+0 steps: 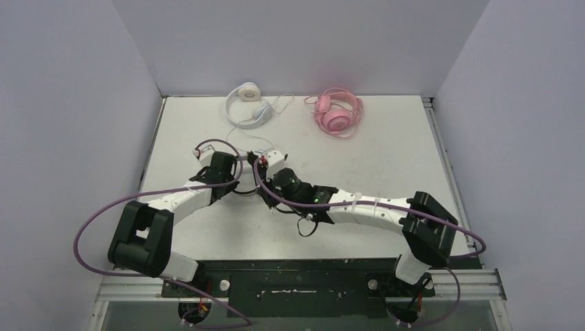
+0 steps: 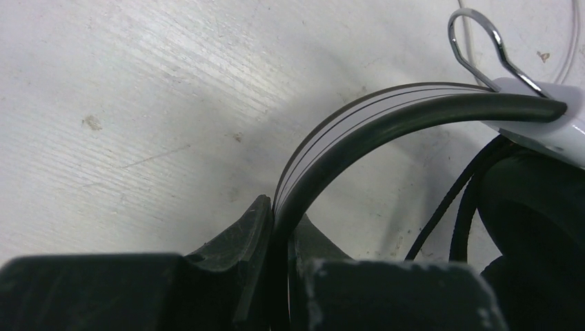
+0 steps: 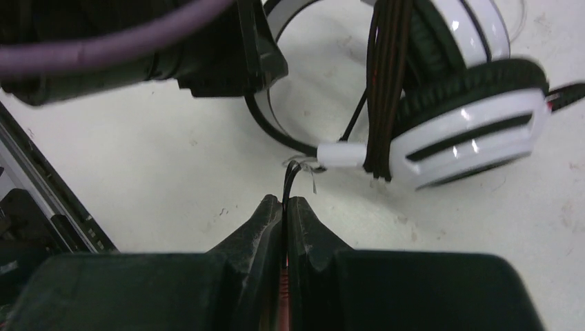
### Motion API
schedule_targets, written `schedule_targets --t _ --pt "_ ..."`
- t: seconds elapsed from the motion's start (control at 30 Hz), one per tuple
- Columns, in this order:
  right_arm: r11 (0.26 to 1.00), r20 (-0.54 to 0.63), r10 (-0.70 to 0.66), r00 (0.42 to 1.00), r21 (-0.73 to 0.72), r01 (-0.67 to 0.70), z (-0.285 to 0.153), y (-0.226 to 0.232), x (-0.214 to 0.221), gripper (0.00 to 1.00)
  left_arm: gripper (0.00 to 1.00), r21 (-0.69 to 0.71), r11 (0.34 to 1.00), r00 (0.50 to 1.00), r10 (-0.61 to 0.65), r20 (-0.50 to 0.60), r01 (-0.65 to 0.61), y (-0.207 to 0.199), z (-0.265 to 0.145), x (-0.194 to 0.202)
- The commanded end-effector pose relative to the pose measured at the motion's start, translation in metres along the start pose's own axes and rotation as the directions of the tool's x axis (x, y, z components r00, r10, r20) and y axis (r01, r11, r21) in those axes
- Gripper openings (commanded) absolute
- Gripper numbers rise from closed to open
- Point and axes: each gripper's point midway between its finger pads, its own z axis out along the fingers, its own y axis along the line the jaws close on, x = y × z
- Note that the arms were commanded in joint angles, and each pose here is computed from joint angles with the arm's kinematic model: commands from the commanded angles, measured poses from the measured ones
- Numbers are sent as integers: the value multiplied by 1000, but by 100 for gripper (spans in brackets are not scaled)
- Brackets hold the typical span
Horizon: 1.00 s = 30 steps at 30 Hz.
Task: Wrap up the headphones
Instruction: Place the headphones at the center of the board.
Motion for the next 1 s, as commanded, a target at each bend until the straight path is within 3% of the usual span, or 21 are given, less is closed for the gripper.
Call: schedule_targets --t 0.0,0.23,0.47,0.77,0.97 --pt "990 -12 -55 998 -130 53 9 17 -30 0 0 86 996 996 -7 91 0 -29 -2 -15" --pt "979 -146 -63 987 -203 32 44 7 -22 0 0 135 988 993 60 102 -74 -43 -11 -4" --pt "984 -270 -97 958 -169 52 77 -18 4 0 0 161 982 995 88 57 -96 -43 -13 12" --pt "990 -356 -57 933 -142 6 110 -30 36 0 0 229 971 998 58 36 -65 -47 -20 21" --pt "990 -386 39 921 -109 -88 127 -35 46 0 0 271 961 998 37 45 -48 -49 -26 21"
